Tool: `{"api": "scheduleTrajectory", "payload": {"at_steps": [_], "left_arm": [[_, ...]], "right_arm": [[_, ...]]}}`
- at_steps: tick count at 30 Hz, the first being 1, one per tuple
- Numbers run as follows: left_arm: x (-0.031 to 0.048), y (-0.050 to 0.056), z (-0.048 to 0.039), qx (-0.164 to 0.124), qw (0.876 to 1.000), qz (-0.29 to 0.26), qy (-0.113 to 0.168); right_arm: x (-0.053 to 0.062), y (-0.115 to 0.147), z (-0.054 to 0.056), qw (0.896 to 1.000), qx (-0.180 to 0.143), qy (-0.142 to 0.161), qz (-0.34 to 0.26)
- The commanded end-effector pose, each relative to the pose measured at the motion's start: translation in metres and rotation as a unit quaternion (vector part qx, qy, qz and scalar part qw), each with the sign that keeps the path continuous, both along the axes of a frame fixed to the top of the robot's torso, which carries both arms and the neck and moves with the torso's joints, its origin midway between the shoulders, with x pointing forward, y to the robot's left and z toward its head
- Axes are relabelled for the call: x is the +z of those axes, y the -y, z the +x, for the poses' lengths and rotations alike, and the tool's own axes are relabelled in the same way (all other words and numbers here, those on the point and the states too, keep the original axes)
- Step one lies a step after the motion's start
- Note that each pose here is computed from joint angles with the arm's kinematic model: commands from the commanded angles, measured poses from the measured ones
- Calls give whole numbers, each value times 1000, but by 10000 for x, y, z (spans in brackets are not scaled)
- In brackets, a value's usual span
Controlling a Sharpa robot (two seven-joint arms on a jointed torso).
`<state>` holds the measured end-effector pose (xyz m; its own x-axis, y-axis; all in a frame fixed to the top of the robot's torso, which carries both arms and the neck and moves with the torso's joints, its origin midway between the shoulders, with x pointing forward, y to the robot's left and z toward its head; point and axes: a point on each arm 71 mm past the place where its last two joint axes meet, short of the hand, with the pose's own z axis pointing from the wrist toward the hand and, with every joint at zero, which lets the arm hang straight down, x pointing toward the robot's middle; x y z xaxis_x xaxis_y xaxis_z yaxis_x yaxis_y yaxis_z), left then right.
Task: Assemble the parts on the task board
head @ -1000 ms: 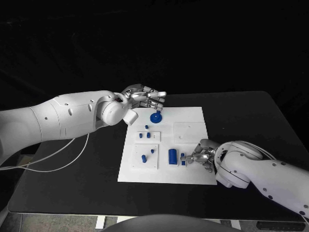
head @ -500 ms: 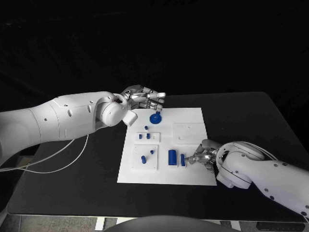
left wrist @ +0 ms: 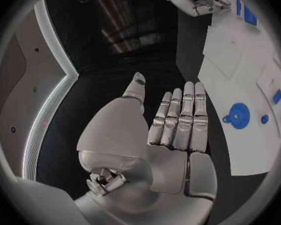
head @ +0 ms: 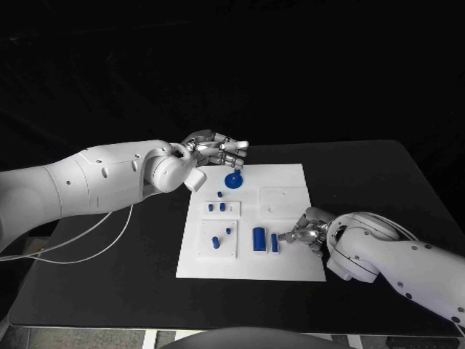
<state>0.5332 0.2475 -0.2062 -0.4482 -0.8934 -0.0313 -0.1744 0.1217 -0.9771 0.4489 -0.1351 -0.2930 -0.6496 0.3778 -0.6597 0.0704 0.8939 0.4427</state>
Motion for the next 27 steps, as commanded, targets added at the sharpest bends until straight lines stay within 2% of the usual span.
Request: {"api": "scheduleTrajectory", "payload": {"at_steps": [1, 6, 8, 10, 11, 12, 14, 15, 21, 27], "left_arm": [[54, -9, 22, 22, 999, -19, 29], [84, -47, 42, 45, 997, -31, 49], [92, -71, 56, 53, 996, -34, 55], [95, -96, 75, 62, 996, -37, 59], [95, -100, 80, 63, 995, -38, 60], [93, -116, 99, 68, 995, -39, 62], [90, -132, 117, 72, 995, -39, 64], [84, -166, 144, 79, 994, -39, 65], [69, -310, 214, 99, 992, -36, 70], [60, -399, 289, 119, 989, -40, 75]], "right_arm": [[91, 22, 79, 996, 16, 18, 84], [281, 159, 253, 980, 33, 30, 193], [373, 240, 343, 969, 29, 37, 241], [466, 332, 448, 957, 16, 47, 285], [483, 353, 471, 955, 12, 50, 293], [542, 432, 557, 946, -3, 60, 319], [580, 504, 632, 938, -19, 69, 338], [611, 611, 747, 928, -43, 84, 360], [568, 894, 1012, 902, -105, 108, 404], [548, 1067, 1180, 872, -150, 121, 450]]}}
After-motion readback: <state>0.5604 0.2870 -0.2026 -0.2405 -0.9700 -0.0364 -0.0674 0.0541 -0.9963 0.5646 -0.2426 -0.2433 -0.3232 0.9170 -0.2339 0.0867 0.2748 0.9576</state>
